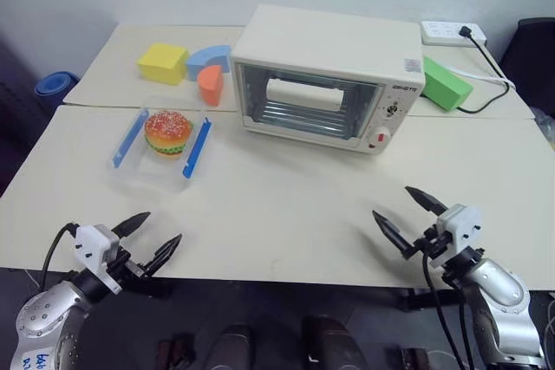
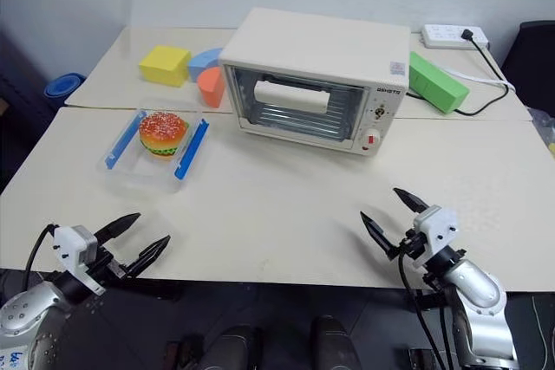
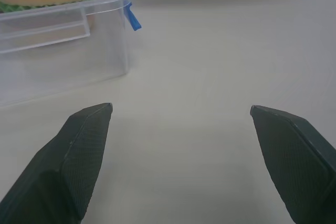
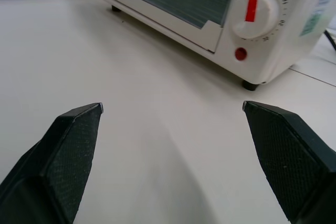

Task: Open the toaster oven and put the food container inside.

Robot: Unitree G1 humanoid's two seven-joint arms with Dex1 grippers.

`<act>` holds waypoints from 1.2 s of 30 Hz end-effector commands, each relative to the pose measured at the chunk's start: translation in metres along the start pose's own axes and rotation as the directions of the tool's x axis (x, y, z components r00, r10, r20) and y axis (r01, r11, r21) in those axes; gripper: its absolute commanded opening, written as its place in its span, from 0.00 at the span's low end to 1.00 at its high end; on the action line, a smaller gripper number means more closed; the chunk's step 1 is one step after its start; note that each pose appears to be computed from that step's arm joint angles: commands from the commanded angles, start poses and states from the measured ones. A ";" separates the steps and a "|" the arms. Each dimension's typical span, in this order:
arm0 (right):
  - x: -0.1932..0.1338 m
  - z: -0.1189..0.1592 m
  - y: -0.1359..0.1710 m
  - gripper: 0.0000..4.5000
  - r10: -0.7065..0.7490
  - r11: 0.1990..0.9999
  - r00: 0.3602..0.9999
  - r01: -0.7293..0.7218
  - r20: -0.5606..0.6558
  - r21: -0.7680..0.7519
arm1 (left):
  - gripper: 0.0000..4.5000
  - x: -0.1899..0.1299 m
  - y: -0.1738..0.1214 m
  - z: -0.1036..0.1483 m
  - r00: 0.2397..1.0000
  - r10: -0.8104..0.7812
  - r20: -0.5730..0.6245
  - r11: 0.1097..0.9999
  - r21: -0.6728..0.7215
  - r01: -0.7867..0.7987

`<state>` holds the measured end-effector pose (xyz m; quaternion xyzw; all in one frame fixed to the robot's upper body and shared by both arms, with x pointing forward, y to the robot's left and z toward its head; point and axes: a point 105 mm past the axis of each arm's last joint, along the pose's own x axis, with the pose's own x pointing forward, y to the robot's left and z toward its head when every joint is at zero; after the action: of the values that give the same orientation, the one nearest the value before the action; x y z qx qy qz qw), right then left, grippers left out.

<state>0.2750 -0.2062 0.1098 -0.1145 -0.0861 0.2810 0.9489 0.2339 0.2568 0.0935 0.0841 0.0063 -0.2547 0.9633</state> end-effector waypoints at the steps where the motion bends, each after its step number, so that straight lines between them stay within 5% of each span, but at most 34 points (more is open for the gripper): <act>1: 0.004 0.007 0.002 0.99 0.032 0.999 0.999 -0.032 0.027 0.000 | 1.00 -0.001 -0.006 0.008 0.998 -0.060 -0.029 0.998 0.018 0.060; 7: 0.040 0.060 0.014 0.99 0.192 0.981 0.974 -0.195 0.119 0.014 | 1.00 -0.004 -0.008 0.057 0.959 -0.261 0.108 0.958 -0.093 0.271; 16: 0.098 0.103 0.005 0.99 0.136 0.987 0.981 -0.146 0.137 0.064 | 1.00 0.027 0.015 0.116 0.916 -0.308 0.256 0.946 -0.019 0.324; 25: 0.126 0.122 0.007 0.99 0.139 0.987 0.968 -0.153 0.210 0.052 | 1.00 0.047 0.004 0.124 0.894 -0.322 0.310 0.937 -0.027 0.347; 36: 0.121 0.132 0.040 0.99 0.297 0.951 0.926 -0.309 0.235 0.016 | 1.00 0.047 0.002 0.122 0.884 -0.338 0.324 0.919 -0.092 0.385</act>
<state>0.3383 -0.0932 0.2261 -0.0582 -0.1414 0.4107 0.8989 0.2740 0.2152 0.2017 -0.0397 -0.0851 -0.4350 0.8955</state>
